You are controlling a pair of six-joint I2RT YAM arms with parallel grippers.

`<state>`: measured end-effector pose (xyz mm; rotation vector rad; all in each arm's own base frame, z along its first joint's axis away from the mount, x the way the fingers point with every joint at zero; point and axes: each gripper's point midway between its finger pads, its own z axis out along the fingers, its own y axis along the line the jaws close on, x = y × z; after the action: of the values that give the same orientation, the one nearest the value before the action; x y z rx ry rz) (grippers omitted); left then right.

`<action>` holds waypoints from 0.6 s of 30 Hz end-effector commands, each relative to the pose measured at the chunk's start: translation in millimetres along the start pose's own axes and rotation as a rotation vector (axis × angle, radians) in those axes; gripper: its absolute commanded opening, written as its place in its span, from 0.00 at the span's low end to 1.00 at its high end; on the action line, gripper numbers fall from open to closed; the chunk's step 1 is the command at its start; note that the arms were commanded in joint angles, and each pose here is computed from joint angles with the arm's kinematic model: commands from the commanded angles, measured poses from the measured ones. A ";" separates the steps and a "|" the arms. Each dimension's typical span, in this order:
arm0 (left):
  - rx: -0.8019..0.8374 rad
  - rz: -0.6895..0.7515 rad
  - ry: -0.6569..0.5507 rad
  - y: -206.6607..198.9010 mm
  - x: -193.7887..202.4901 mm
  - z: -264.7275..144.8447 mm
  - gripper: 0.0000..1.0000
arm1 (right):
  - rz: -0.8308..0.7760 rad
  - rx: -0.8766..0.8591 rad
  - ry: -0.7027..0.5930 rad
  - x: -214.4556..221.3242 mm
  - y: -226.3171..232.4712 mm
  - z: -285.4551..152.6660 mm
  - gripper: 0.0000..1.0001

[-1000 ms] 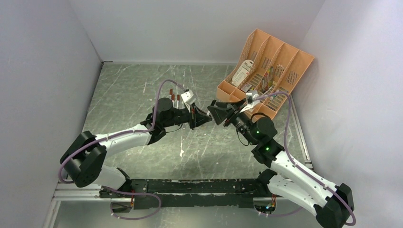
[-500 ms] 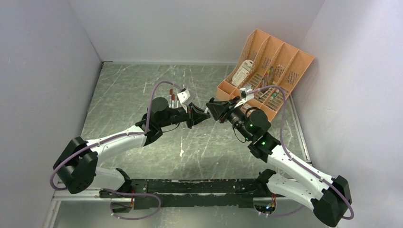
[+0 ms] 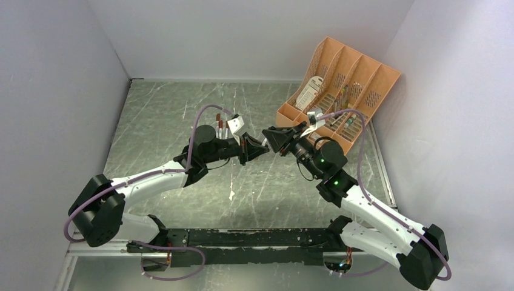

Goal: Insert the pens into the pen caps

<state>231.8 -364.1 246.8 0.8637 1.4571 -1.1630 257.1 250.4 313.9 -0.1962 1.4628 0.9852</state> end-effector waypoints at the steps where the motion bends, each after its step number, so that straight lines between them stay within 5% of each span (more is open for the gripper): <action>1: 0.009 0.030 -0.001 -3.1 -2.7 2.3 0.07 | -0.001 -0.026 -0.039 -13.7 8.7 3.0 0.23; 4: 0.007 0.028 0.003 -3.3 -1.2 2.7 0.07 | 0.012 -0.035 -0.028 -8.3 9.0 4.1 0.00; 18: 0.055 0.152 -0.120 -8.6 -91.7 34.2 0.07 | 0.109 -0.045 0.209 75.9 -4.8 -22.5 0.00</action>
<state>241.9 -377.3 252.6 0.9217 1.5111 -1.1401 267.0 235.2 309.0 -0.1176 1.4319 0.9582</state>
